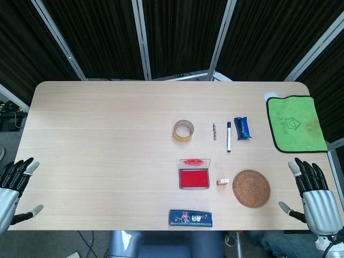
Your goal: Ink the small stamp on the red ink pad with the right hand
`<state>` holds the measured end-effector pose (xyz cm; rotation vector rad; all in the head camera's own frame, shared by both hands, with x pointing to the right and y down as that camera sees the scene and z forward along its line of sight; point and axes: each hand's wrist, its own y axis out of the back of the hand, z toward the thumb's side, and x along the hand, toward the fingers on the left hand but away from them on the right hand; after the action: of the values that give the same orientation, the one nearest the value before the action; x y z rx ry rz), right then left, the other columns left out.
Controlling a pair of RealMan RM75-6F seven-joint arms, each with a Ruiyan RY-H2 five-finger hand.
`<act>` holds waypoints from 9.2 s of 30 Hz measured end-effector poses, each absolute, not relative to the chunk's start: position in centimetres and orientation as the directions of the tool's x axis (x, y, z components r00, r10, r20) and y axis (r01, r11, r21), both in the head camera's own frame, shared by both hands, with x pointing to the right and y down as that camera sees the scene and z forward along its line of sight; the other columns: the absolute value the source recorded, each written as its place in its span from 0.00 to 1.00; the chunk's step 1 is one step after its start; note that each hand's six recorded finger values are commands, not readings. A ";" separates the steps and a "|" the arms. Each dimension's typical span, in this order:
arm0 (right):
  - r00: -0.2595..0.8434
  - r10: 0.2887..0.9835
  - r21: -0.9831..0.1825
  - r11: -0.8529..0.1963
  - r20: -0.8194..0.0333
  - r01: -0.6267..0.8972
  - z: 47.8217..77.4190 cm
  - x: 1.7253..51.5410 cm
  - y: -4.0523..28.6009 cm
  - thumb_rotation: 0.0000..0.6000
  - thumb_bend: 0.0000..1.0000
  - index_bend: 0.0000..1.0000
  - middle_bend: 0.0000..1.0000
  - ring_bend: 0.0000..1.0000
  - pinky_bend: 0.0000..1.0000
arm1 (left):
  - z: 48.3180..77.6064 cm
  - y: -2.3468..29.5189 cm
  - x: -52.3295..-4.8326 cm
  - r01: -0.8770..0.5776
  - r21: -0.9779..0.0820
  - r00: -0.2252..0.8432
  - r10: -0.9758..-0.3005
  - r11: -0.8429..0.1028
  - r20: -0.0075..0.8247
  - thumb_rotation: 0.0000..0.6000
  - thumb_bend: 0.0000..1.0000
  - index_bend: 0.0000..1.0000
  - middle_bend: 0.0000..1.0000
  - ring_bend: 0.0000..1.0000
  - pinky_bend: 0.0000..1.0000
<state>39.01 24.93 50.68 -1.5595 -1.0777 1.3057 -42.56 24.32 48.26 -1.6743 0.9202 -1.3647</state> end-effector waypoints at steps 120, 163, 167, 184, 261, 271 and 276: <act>0.630 0.600 -0.832 -0.537 -0.493 -0.138 65.9 15.7 16.9 1.00 0.43 0.58 0.58 0.81 1.00 | 52.6 22.5 -42.6 0.003 -0.851 0.040 -0.851 -0.524 0.524 1.00 0.00 0.00 0.00 0.00 0.00; 0.591 0.572 -0.799 -0.554 -0.569 -0.233 71.3 16.3 18.7 1.00 0.45 0.59 0.60 0.81 1.00 | 52.9 22.4 -42.7 0.018 -0.846 0.046 -0.845 -0.533 0.533 1.00 0.00 0.00 0.00 0.00 0.00; 0.582 0.571 -0.794 -0.558 -0.579 -0.242 71.8 16.7 18.9 1.00 0.45 0.59 0.60 0.81 1.00 | 52.9 22.5 -42.7 0.017 -0.846 0.046 -0.845 -0.533 0.533 1.00 0.00 0.00 0.00 0.00 0.00; 0.584 0.600 -0.813 -0.548 -0.546 -0.196 70.3 16.9 18.2 1.00 0.45 0.59 0.60 0.81 1.00 | 52.8 22.4 -42.8 0.013 -0.846 0.044 -0.845 -0.533 0.533 1.00 0.00 0.00 0.00 0.00 0.00; 0.438 0.670 -0.793 -0.572 -0.599 -0.210 71.0 26.9 17.2 1.00 0.14 0.40 0.40 0.81 1.00 | 53.3 22.6 -42.5 0.020 -0.836 0.036 -0.835 -0.549 0.549 1.00 0.00 0.00 0.00 0.00 0.00; 0.432 0.768 -0.869 -0.489 -0.472 -0.080 65.6 29.5 16.1 1.00 0.13 0.37 0.34 0.76 0.94 | 52.8 22.5 -42.6 0.000 -0.840 0.042 -0.839 -0.543 0.542 1.00 0.00 0.00 0.00 0.00 0.00; 0.370 0.860 -0.912 -0.404 -0.353 0.070 61.3 32.4 16.3 1.00 0.06 0.20 0.15 0.42 0.42 | 52.5 22.5 -42.6 -0.014 -0.846 0.056 -0.846 -0.532 0.531 1.00 0.00 0.00 0.00 0.00 0.00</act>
<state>32.45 16.26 61.30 -1.7534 -0.8220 1.1308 -42.55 22.48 52.48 -1.6557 0.8736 -1.5535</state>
